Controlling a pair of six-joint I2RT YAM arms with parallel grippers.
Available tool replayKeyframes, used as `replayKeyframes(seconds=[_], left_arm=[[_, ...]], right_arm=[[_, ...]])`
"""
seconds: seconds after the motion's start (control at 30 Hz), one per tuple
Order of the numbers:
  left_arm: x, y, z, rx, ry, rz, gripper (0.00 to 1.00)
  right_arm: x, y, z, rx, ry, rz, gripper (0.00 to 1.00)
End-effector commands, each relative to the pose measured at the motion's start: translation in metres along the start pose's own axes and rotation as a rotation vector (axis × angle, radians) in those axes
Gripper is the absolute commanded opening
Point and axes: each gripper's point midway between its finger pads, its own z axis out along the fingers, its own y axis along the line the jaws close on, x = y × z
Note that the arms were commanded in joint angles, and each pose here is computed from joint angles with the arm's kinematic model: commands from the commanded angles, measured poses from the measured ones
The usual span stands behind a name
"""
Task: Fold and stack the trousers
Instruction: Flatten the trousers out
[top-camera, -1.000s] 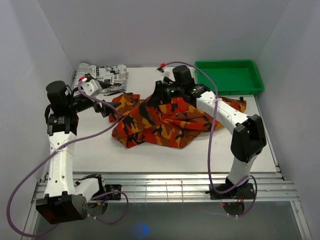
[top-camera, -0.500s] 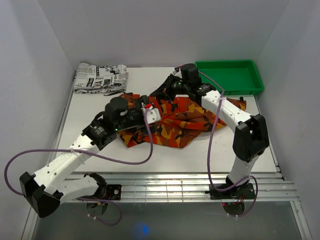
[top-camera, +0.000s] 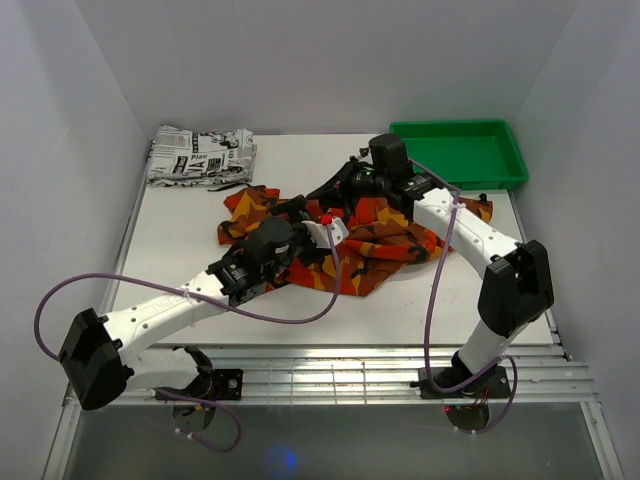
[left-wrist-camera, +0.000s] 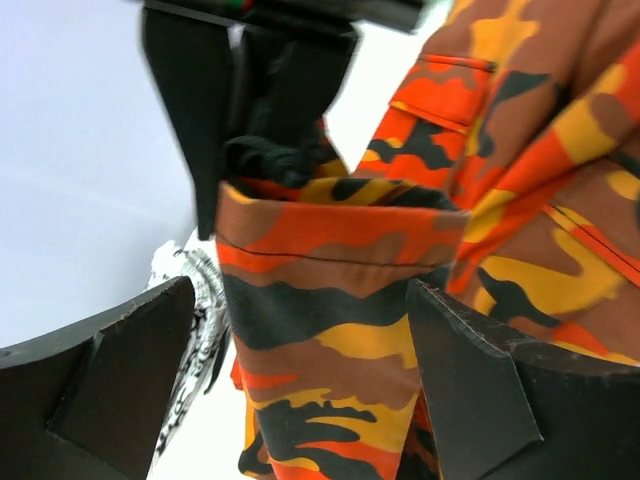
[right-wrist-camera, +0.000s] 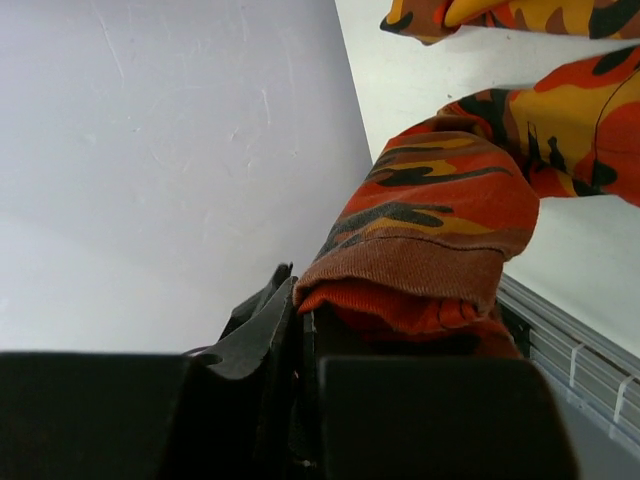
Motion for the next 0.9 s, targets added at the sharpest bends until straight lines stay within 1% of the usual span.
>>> replayKeyframes(seconds=[0.0, 0.03, 0.07, 0.13, 0.17, 0.23, 0.27, 0.3, 0.4, 0.43, 0.47, 0.5, 0.53, 0.57, 0.6, 0.67, 0.77, 0.8, 0.83, 0.87], left_arm=[[-0.008, 0.030, -0.002, -0.156, -0.009, -0.045, 0.97], [-0.010, 0.029, -0.001, -0.151, -0.015, -0.071, 0.94], [-0.012, 0.031, -0.001, -0.152, -0.017, -0.083, 0.85], [-0.014, 0.035, -0.003, -0.154, -0.021, -0.097, 0.69], [-0.017, 0.036, -0.005, -0.144, -0.027, -0.114, 0.44], [-0.018, 0.038, -0.008, -0.130, -0.024, -0.142, 0.21], [-0.015, 0.033, -0.008, -0.102, -0.009, -0.172, 0.12], [-0.014, 0.040, -0.010, -0.105, 0.001, -0.196, 0.01], [-0.010, 0.048, -0.013, -0.088, -0.001, -0.252, 0.00], [-0.010, 0.045, -0.016, -0.057, -0.003, -0.270, 0.00], [-0.025, 0.045, -0.026, 0.007, -0.085, -0.301, 0.00], [-0.027, 0.037, -0.032, 0.040, -0.109, -0.340, 0.21], [-0.031, 0.034, -0.038, 0.054, -0.135, -0.357, 0.24], [-0.034, 0.029, -0.044, 0.083, -0.152, -0.369, 0.17], [-0.031, 0.026, -0.044, 0.087, -0.134, -0.401, 0.02], [-0.021, 0.029, -0.043, 0.057, -0.094, -0.443, 0.00], [-0.022, 0.038, -0.047, 0.030, -0.127, -0.449, 0.00], [-0.023, 0.038, -0.048, 0.044, -0.134, -0.447, 0.00], [-0.029, 0.026, -0.050, 0.125, -0.153, -0.437, 0.00], [-0.034, 0.022, -0.052, 0.157, -0.168, -0.432, 0.00]], right_arm=[[0.012, 0.009, -0.015, -0.015, 0.020, 0.039, 0.08], [0.012, 0.008, -0.015, -0.011, 0.021, 0.043, 0.08], [0.012, 0.008, -0.015, -0.012, 0.021, 0.036, 0.08], [0.012, 0.006, -0.017, -0.009, 0.015, 0.031, 0.08], [0.009, 0.004, -0.017, -0.007, 0.007, 0.030, 0.08], [0.008, 0.001, -0.018, -0.001, 0.004, 0.037, 0.08], [0.007, 0.002, -0.019, -0.010, 0.004, 0.034, 0.08], [0.007, 0.003, -0.019, -0.013, 0.005, 0.032, 0.08], [0.006, 0.009, -0.021, -0.032, 0.000, 0.013, 0.08], [0.005, 0.009, -0.022, -0.035, -0.003, 0.007, 0.08], [0.002, 0.010, -0.022, -0.036, -0.012, 0.006, 0.08], [0.000, 0.012, -0.022, -0.041, -0.020, 0.000, 0.08], [-0.002, 0.018, -0.023, -0.055, -0.024, -0.010, 0.08], [-0.003, 0.021, -0.022, -0.065, -0.020, -0.016, 0.08], [-0.003, 0.024, -0.022, -0.077, -0.019, -0.023, 0.08], [-0.003, 0.028, -0.023, -0.093, -0.018, -0.043, 0.08], [-0.001, 0.026, -0.026, -0.100, -0.012, -0.067, 0.08], [-0.001, 0.025, -0.026, -0.097, -0.012, -0.067, 0.08], [-0.001, 0.024, -0.026, -0.096, -0.013, -0.067, 0.08], [-0.001, 0.023, -0.027, -0.094, -0.012, -0.062, 0.08]])
